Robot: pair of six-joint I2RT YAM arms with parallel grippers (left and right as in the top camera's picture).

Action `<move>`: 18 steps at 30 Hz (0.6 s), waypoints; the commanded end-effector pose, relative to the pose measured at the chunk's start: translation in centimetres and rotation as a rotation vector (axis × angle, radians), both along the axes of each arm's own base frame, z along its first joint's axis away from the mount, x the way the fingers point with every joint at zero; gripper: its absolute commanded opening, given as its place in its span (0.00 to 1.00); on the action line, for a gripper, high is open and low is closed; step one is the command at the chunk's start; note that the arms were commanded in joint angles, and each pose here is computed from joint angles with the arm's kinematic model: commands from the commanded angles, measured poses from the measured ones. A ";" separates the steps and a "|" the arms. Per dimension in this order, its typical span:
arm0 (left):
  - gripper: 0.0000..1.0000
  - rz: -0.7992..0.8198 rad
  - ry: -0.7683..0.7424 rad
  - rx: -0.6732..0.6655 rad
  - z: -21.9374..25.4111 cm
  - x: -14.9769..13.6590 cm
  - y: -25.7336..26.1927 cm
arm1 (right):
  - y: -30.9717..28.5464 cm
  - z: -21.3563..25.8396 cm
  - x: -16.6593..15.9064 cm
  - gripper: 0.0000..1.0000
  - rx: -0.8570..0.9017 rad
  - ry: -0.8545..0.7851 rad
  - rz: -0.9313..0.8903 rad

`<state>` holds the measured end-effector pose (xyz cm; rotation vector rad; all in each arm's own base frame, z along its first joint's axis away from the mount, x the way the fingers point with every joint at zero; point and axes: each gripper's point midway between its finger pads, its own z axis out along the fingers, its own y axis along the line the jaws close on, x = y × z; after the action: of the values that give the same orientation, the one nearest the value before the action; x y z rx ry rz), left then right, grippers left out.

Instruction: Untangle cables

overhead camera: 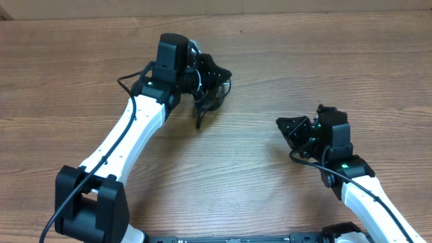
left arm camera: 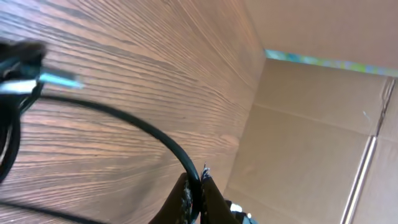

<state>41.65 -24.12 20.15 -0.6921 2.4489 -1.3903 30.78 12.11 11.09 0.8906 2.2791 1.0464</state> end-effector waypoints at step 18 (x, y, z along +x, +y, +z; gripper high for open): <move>0.58 0.113 -0.073 0.605 -5.1 0.0 7.7 | 2.3 0.4 -0.7 0.39 -0.022 -0.043 0.082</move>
<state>40.78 -18.56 14.30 -0.7485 2.5710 -0.7937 29.86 14.70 11.39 0.7705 2.3226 1.0935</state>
